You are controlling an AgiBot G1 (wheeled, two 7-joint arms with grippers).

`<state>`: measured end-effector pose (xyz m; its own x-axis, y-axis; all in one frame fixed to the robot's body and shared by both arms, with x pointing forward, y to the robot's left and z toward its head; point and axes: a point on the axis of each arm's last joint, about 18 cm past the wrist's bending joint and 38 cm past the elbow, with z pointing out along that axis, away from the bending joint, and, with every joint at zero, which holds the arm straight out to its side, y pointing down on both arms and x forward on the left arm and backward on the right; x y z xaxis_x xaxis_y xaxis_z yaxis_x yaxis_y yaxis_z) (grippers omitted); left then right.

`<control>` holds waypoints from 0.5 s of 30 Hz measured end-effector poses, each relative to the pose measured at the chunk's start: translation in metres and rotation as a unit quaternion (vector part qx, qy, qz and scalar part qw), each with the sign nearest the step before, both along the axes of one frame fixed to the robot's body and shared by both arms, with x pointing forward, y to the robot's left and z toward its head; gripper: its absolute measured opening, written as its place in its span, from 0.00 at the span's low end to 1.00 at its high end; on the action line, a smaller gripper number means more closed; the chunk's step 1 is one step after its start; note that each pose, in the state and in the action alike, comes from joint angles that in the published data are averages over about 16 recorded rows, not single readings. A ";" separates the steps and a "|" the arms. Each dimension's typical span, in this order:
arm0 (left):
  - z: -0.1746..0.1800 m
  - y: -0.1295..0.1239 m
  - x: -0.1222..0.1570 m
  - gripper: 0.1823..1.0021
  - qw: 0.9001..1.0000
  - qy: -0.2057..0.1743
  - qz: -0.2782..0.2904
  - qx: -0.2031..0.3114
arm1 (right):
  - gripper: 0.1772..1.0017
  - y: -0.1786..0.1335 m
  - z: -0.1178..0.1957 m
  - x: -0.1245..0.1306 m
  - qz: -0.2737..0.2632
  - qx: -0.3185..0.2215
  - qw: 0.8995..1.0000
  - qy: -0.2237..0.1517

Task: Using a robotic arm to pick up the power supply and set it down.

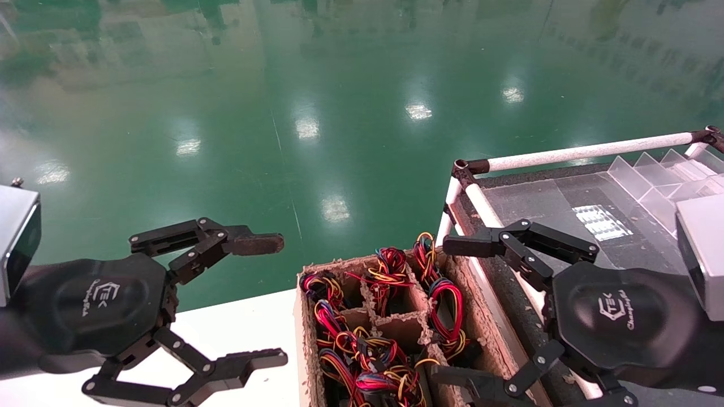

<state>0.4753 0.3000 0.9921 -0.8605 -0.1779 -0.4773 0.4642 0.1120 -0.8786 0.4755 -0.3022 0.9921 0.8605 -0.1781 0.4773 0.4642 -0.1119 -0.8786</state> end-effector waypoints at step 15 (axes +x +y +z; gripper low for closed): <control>0.000 0.000 0.000 0.64 1.000 0.000 0.000 0.000 | 1.00 0.000 0.000 0.000 0.000 0.000 1.000 0.000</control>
<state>0.4753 0.3000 0.9921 -0.8605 -0.1779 -0.4773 0.4642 0.1120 -0.8786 0.4755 -0.3022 0.9921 0.8605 -0.1781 0.4774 0.4642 -0.1119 -0.8786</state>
